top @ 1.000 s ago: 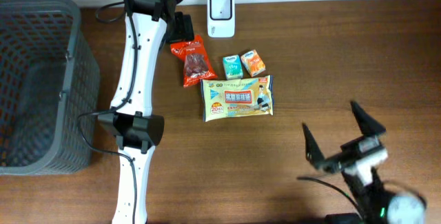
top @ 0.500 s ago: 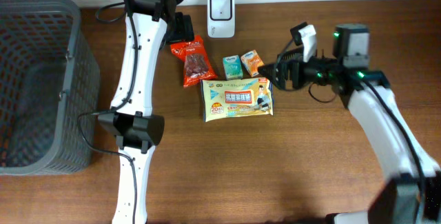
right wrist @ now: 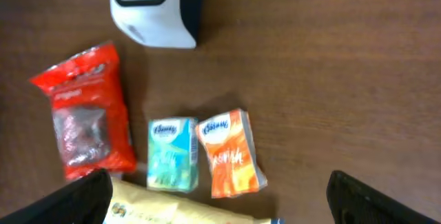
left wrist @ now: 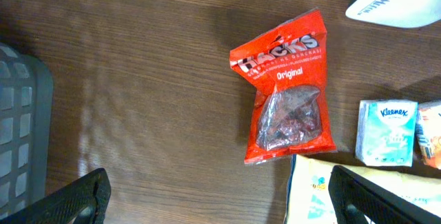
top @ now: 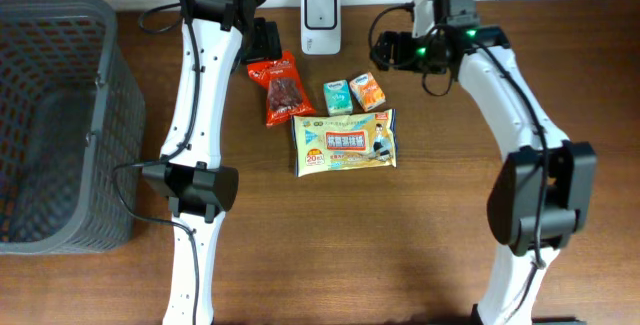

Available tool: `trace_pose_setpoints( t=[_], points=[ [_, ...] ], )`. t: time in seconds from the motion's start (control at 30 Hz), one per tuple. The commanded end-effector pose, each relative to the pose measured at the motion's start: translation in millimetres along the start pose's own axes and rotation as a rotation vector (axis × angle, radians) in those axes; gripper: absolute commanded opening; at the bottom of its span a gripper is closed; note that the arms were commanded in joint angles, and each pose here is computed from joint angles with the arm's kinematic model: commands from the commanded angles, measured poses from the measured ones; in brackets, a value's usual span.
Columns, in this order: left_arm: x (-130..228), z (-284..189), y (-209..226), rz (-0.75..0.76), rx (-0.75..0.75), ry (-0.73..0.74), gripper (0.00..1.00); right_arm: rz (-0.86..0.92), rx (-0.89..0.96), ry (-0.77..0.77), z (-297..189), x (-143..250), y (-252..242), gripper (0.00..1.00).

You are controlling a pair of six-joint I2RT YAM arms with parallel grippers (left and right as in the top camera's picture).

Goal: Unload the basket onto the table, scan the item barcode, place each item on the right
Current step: 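Reach the right gripper to the orange tissue pack and grasp it, then lift the orange tissue pack to the scanner window with the right gripper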

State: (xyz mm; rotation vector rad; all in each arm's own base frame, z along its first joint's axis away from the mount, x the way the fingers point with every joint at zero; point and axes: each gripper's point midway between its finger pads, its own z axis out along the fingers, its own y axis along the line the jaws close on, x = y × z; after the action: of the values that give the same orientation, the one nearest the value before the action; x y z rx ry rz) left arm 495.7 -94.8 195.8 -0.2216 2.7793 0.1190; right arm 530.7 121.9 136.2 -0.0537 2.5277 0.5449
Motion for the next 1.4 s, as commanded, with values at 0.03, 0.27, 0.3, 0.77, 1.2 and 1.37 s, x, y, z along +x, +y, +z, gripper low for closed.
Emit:
trace_pose_setpoints(
  t=[0.03,0.27,0.3,0.77,1.2,1.37],
  points=[
    [-3,-9,2,-0.009,0.001,-0.022,0.99,-0.063,0.025,0.025,33,9,-8,0.99],
    [-3,-9,2,-0.009,0.001,-0.022,0.99,-0.103,-0.094,0.122,82,44,-10,0.74],
    [-3,-9,2,-0.009,0.001,-0.022,0.99,-0.098,-0.096,0.128,85,46,-11,0.7],
    [-3,-9,2,-0.009,0.001,-0.022,0.99,-0.081,-0.092,0.193,112,70,-19,0.04],
    [-3,-9,2,-0.009,0.001,-0.022,0.99,-0.314,-0.145,-0.231,62,-69,32,0.04],
    [-3,-9,2,-0.009,0.001,-0.022,0.99,-0.681,0.117,-0.431,61,-109,53,0.04]
  ],
)
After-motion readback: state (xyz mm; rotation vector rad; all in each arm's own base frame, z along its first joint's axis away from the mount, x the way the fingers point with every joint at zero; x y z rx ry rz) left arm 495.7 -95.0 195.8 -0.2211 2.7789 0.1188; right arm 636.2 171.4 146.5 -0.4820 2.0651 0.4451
